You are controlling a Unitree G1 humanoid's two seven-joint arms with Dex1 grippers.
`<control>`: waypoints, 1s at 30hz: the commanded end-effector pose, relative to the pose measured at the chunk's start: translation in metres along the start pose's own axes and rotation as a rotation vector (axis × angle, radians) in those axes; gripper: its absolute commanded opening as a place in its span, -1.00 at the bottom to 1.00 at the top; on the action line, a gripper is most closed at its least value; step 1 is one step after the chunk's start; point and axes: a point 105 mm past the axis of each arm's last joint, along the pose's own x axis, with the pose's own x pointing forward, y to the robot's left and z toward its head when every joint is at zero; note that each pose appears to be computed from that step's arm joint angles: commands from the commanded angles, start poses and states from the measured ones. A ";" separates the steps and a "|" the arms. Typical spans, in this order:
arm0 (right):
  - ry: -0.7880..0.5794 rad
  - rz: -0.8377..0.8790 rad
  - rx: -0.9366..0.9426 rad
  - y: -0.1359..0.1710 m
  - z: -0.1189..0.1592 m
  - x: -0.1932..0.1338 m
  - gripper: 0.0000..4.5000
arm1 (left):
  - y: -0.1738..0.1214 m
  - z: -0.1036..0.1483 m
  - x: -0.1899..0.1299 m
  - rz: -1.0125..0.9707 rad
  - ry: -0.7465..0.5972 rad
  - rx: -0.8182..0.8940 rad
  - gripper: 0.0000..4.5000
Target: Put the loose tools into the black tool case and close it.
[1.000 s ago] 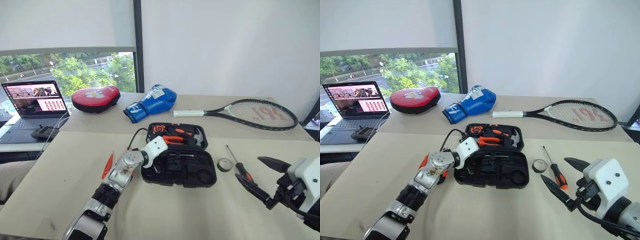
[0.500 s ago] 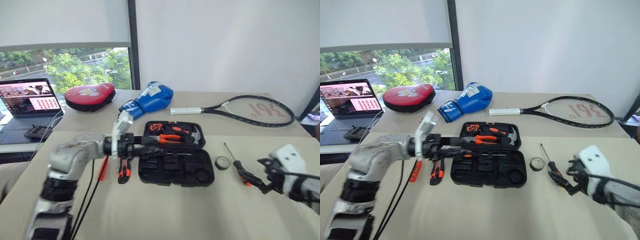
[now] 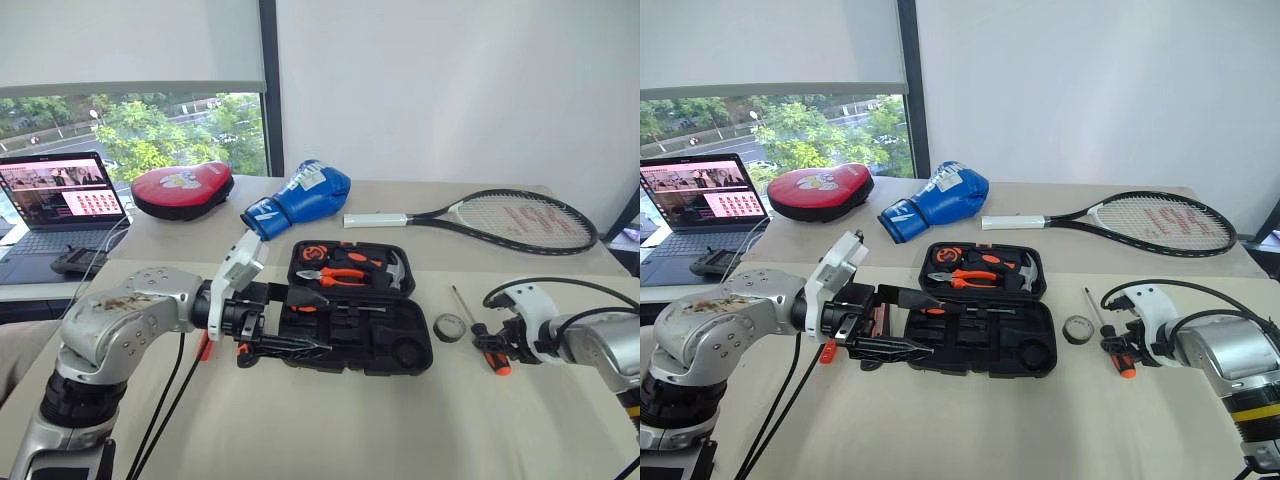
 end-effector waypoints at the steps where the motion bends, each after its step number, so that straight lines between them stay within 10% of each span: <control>1: -0.054 -0.029 -0.042 -0.008 0.009 -0.012 -0.49 | -0.003 0.006 0.001 0.019 -0.026 0.057 0.91; 15: -0.361 0.438 -0.724 0.118 0.106 -0.039 -0.64 | 0.005 -0.012 -0.046 0.298 -0.119 -0.025 0.91; 30: -0.205 0.568 -0.969 0.130 0.121 0.012 -0.64 | -0.030 -0.046 -0.095 0.433 0.006 -0.072 0.91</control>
